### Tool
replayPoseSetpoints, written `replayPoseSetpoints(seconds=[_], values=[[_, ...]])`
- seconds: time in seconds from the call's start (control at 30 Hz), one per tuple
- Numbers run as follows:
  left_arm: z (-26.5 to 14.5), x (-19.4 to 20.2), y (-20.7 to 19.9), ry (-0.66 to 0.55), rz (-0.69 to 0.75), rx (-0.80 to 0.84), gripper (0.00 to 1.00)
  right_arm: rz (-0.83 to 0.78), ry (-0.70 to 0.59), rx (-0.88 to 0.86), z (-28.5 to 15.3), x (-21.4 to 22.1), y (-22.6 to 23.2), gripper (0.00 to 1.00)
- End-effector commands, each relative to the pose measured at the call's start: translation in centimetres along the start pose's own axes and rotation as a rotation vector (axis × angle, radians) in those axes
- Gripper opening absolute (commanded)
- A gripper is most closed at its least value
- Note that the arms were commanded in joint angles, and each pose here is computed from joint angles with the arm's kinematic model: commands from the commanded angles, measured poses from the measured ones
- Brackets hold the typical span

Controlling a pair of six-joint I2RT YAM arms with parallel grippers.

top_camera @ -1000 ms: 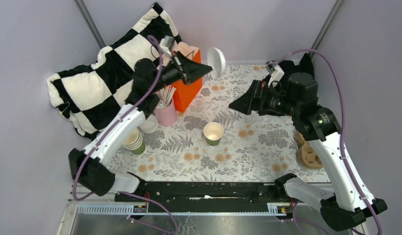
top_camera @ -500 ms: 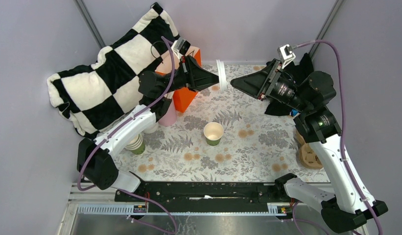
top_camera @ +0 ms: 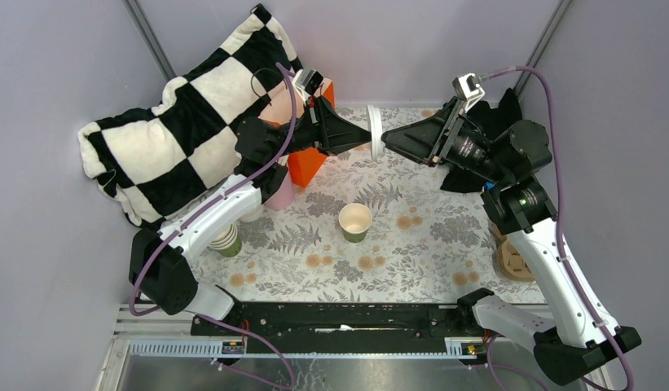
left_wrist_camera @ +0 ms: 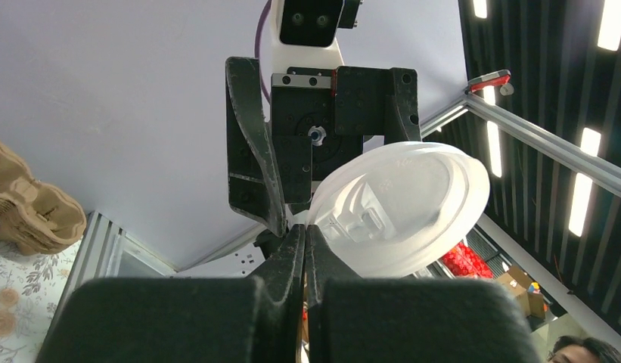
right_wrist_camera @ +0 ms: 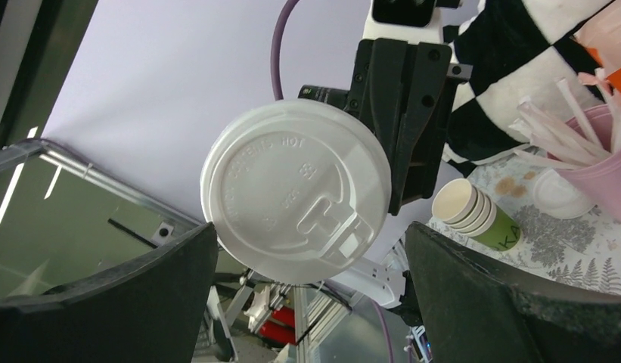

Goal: Pack the takeout coffee

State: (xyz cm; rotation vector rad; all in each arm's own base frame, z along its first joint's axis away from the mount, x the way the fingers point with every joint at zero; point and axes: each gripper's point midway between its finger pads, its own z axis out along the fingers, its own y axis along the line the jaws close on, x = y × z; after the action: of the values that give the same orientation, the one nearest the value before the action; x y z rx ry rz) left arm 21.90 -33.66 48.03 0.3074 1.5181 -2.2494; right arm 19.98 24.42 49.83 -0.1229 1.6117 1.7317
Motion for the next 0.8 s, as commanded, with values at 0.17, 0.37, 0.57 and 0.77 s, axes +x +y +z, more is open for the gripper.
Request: replayPoseSetpoints(seconds=[0.17, 0.37, 0.57, 0.77], values=[[0.3, 0.7, -0.7, 0.021, 0.050, 0.022, 0.00, -0.002, 0.045, -0.132, 0.0, 0.8, 2.0, 1.00], [0.4, 0.8, -0.3, 0.025, 0.048, 0.010, 0.00, -0.013, 0.042, -0.152, -0.1, 0.7, 2.5, 1.00], [0.5, 0.9, 0.3, 0.031, 0.043, -0.012, 0.00, -0.005, 0.041, -0.141, -0.1, 0.7, 2.2, 1.00], [0.5, 1.0, 0.5, 0.038, 0.047, -0.031, 0.00, -0.007, 0.038, -0.123, -0.1, 0.8, 1.8, 1.00]])
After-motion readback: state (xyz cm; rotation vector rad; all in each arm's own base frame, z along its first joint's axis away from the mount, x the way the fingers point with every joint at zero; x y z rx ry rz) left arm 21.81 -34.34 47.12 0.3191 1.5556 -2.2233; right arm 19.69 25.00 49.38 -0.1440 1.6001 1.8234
